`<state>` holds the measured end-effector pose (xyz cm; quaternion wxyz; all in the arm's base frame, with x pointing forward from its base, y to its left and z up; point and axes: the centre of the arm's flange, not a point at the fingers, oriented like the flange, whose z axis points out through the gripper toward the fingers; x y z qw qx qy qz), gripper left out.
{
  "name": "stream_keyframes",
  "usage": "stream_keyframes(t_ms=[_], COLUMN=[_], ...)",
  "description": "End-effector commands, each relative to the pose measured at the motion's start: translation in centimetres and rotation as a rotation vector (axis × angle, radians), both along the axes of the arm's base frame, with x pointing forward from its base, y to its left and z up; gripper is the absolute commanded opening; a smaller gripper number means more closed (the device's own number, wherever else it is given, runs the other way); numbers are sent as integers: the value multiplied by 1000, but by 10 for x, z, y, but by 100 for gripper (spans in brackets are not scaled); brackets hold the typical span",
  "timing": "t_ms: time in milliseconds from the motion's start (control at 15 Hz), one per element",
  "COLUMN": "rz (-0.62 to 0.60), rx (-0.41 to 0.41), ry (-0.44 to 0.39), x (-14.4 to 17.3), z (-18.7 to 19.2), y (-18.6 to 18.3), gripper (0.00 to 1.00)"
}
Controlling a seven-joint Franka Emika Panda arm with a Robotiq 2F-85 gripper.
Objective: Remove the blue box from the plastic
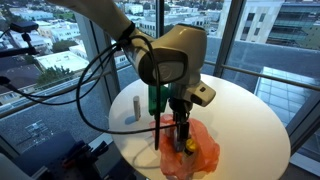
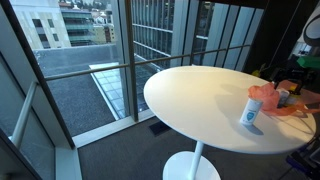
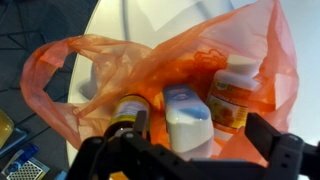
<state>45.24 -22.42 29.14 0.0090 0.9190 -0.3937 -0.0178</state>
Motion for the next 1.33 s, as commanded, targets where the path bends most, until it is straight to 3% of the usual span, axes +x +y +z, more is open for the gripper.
stream_keyframes(t_ms=[0,267,333,400,733,933,1267], rz=[-26,-42,-45,-47,-48,-48,-21], rx=[-41,-65,-68,-72,-75,-76,-70], ry=[-17,-30,-30,-32,-29,-27,-32], x=[9,10,9,9,8,7,-3], z=[-2,-5,-5,-5,-6,-5,23], y=[-7,-10,-11,-11,-10,-9,-1], gripper=[100,100,94,79,51,23,23])
